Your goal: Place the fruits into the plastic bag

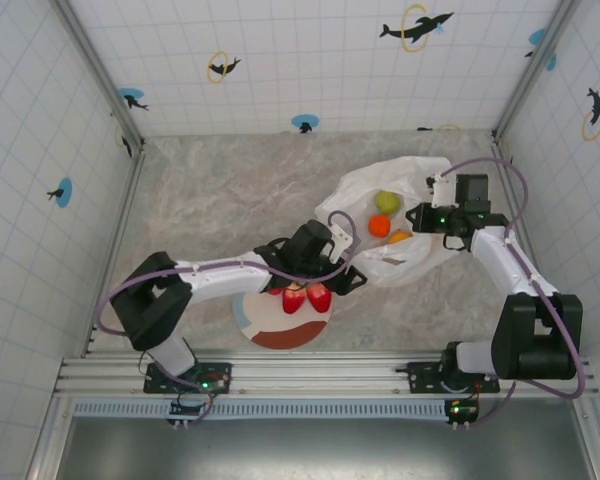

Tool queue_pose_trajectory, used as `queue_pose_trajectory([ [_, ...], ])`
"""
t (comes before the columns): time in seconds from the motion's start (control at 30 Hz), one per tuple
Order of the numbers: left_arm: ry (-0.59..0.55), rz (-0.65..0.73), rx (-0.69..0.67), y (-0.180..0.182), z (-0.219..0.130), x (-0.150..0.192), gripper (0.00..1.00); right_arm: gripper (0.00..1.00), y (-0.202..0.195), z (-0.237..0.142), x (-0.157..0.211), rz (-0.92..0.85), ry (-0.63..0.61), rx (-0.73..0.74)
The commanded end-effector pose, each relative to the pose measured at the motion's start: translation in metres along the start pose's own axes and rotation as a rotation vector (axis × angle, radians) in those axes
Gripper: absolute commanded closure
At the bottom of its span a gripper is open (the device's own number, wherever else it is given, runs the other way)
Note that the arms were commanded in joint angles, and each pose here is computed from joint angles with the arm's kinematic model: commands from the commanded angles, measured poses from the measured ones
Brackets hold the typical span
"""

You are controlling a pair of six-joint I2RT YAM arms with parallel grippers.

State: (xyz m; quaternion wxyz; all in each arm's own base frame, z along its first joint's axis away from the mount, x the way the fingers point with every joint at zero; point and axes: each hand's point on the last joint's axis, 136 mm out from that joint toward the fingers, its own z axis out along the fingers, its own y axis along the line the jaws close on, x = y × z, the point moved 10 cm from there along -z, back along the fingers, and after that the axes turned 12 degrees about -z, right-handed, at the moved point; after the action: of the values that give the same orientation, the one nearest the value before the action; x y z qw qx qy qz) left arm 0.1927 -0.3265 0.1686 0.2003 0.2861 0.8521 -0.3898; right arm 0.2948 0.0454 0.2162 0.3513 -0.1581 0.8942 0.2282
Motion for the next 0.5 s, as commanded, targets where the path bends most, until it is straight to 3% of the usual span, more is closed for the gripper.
queue_pose_trajectory([
  [0.0, -0.030, 0.055, 0.089, -0.017, 0.011, -0.016, 0.32, 1.00, 0.002, -0.004, -0.012, -0.024, -0.020, 0.004],
  [0.1, -0.015, 0.048, 0.160, -0.028, 0.021, -0.012, 0.48, 1.00, 0.003, -0.004, -0.012, -0.022, -0.016, 0.007],
  [0.2, 0.012, 0.063, 0.214, -0.039, 0.031, -0.007, 0.58, 1.00, 0.003, -0.003, -0.009, -0.017, -0.011, 0.012],
  [0.47, 0.070, 0.070, 0.259, -0.052, 0.046, 0.002, 0.59, 1.00, 0.009, 0.001, -0.008, -0.020, -0.005, 0.012],
])
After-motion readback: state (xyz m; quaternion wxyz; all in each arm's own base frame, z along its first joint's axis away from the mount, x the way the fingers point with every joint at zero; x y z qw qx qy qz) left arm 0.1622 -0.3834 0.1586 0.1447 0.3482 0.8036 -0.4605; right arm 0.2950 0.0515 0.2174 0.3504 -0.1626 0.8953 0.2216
